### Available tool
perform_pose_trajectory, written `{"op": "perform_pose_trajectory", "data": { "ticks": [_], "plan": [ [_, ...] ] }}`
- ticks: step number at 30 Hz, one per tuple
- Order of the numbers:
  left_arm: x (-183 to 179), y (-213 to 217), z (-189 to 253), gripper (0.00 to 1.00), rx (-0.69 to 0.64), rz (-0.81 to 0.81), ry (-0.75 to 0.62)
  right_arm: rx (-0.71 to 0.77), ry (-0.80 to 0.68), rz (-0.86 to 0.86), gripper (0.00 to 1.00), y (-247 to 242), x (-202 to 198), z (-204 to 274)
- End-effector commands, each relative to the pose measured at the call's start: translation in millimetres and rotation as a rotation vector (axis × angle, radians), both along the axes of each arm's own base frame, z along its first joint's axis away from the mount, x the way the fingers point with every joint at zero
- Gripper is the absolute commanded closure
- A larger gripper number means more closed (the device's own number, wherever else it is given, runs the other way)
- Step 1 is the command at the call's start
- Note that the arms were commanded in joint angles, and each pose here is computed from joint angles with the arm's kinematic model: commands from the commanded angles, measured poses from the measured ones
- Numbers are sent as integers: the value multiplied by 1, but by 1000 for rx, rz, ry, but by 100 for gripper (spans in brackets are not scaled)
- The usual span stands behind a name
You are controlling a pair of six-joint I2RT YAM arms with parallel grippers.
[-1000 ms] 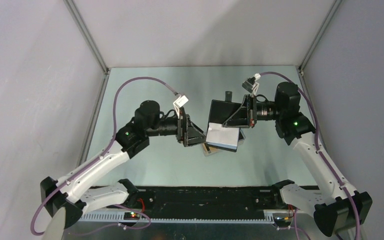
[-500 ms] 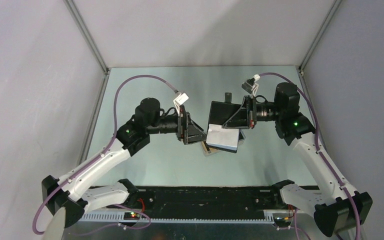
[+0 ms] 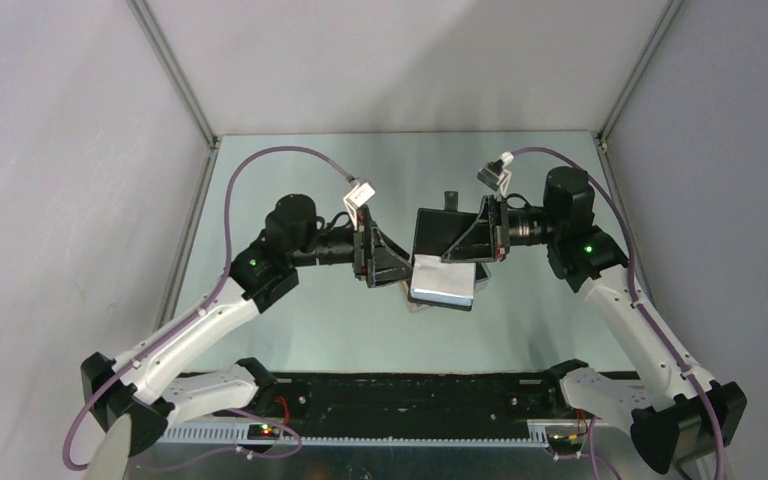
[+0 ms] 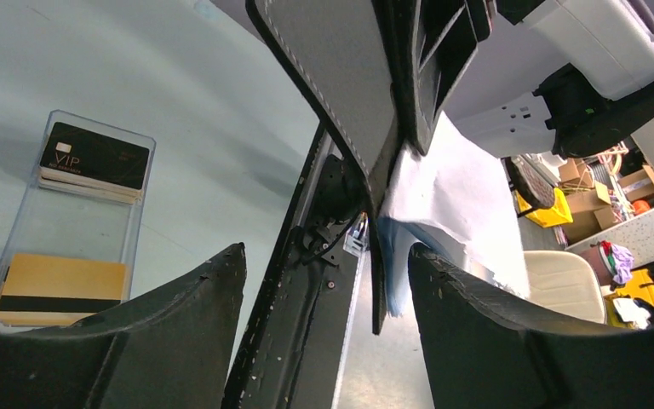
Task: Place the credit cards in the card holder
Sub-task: Turn over the card slot in the card holder.
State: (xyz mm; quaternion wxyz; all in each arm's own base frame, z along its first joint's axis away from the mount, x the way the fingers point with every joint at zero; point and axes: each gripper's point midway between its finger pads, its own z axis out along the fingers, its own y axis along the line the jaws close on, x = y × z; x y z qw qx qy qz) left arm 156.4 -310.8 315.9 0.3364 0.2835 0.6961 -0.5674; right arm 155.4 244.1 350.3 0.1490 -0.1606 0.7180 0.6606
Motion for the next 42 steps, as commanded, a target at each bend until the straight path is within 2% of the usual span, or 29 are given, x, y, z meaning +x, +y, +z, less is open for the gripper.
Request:
{"op": "perform_pose_trajectory", "data": {
  "ticks": [1, 9, 12, 16, 17, 18, 19, 21, 22, 24, 27, 30, 32, 37, 42],
  "plan": [
    [2, -6, 40, 25, -89, -10, -84, 14, -36, 31, 95, 4, -7, 6],
    [2, -16, 48, 29, -129, -46, -93, 28, 10, 29, 90, 6, -7, 13],
    [1, -19, 50, 36, -144, -54, -65, 25, 26, 19, 87, 8, -4, 12],
    [0, -23, 50, 55, -160, -74, -31, 20, 38, 5, 82, 10, -2, 11],
    [0, -24, 50, 65, -161, -83, -26, 20, 36, -3, 80, 10, -1, 12],
    [-2, -25, 49, 70, -162, -92, -18, 21, 32, -6, 78, 10, -1, 12],
    [-2, -26, 49, 83, -162, -96, -14, 23, 30, -9, 75, 11, -1, 13],
    [-2, -26, 48, 97, -162, -101, -4, 25, 26, -17, 68, 10, 0, 14],
    [-2, -27, 48, 99, -162, -97, 3, 25, 24, -20, 65, 10, 1, 14],
    [-1, -27, 48, 100, -164, -86, 21, 20, 18, -38, 53, 9, 3, 12],
    [3, -28, 48, 100, -167, -63, 57, -10, 13, -104, 26, 1, 12, 5],
    [7, -28, 48, 100, -172, -32, 116, -45, -22, -175, 6, -10, 21, -3],
    [13, -28, 44, 100, -172, 0, 175, -60, -40, -229, 1, -22, 28, -6],
    [34, -22, 22, 100, -166, 104, 387, -85, -88, -300, 1, -42, 33, -9],
    [52, -16, -2, 100, -148, 175, 500, -105, -136, -307, 1, -50, 31, -17]
  ]
}}
